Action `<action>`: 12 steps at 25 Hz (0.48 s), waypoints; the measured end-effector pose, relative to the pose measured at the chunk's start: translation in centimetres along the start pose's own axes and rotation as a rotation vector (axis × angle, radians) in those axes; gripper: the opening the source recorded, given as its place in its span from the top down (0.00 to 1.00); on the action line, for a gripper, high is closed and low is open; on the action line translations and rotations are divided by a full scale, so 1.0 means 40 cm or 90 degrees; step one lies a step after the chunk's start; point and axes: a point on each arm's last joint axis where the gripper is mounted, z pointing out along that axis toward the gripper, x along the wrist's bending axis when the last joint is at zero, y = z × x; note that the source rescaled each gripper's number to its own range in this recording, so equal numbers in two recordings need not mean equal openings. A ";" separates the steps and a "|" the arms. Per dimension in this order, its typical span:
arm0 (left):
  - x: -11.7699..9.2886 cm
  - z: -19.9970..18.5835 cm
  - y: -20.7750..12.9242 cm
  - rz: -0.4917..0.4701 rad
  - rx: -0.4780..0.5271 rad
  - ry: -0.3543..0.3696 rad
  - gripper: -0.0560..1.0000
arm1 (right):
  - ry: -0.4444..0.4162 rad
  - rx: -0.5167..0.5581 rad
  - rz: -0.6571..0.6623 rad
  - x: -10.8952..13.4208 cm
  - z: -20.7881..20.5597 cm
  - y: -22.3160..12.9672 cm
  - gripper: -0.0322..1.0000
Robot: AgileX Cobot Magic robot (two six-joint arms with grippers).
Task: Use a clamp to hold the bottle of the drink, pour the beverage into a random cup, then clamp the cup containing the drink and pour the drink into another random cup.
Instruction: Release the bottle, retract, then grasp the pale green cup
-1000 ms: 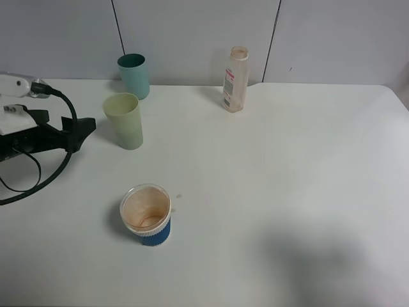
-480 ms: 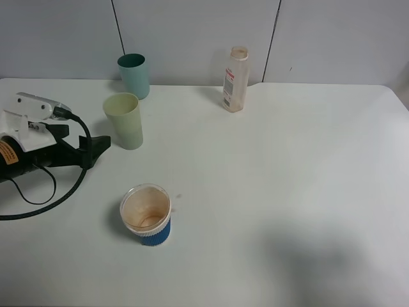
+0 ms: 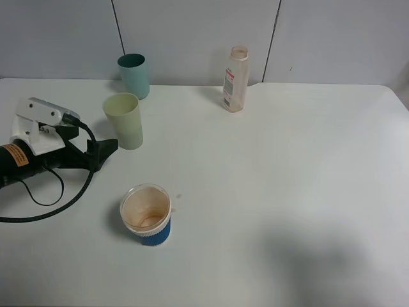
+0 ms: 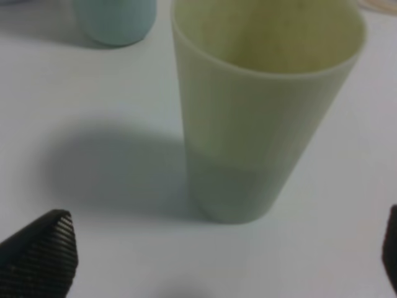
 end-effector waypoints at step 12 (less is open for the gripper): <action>0.013 0.048 -0.028 0.010 -0.007 -0.022 0.01 | 0.000 0.000 0.000 0.000 0.000 0.000 0.00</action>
